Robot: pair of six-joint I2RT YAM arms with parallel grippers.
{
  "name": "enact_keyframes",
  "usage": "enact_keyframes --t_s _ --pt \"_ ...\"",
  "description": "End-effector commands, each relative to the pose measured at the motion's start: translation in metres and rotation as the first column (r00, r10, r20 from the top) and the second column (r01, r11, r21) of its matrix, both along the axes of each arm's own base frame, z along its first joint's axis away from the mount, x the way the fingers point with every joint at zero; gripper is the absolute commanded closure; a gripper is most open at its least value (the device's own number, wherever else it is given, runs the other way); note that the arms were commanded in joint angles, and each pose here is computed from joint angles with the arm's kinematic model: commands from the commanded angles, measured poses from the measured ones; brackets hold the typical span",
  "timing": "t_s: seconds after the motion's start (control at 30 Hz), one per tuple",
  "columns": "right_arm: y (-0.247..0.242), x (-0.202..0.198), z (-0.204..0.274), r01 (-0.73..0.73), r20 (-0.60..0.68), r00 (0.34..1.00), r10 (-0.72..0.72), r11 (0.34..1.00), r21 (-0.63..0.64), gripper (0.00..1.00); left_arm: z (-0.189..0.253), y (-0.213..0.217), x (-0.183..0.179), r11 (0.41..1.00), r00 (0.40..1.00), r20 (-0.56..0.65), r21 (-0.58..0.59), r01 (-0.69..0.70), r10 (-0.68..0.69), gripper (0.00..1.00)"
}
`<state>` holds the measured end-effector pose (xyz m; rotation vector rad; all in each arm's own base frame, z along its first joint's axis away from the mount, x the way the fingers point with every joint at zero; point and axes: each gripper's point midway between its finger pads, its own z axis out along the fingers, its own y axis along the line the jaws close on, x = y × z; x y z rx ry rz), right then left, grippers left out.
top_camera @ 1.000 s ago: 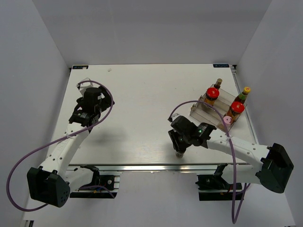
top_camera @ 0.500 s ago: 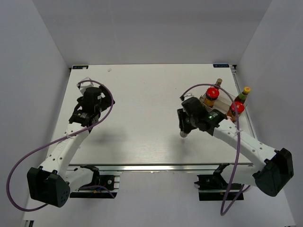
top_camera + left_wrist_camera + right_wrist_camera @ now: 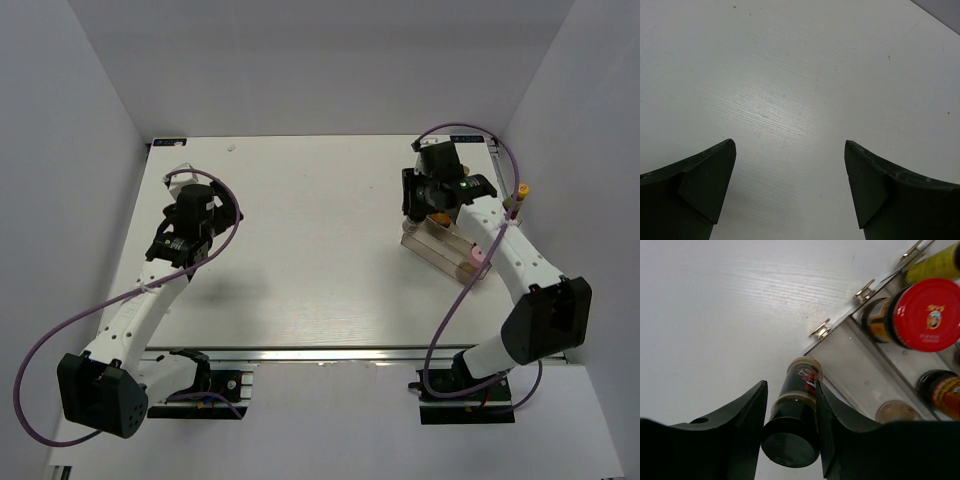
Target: Organize the condiment bottles
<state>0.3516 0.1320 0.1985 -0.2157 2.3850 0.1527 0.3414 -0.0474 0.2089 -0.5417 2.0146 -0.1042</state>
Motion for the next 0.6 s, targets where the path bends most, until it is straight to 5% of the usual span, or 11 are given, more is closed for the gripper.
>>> enact_keyframes --t_s 0.0,0.57 --pt "-0.015 0.024 0.015 -0.009 0.033 0.999 0.009 1.0 -0.013 0.84 0.006 0.002 0.0 1.0 1.0 0.028 0.011 -0.003 0.002 0.02" --pt "-0.045 0.061 -0.037 -0.007 -0.062 0.998 0.006 1.0 -0.02 0.86 0.0 0.003 0.006 1.0 1.0 0.009 0.025 -0.017 0.016 0.02"
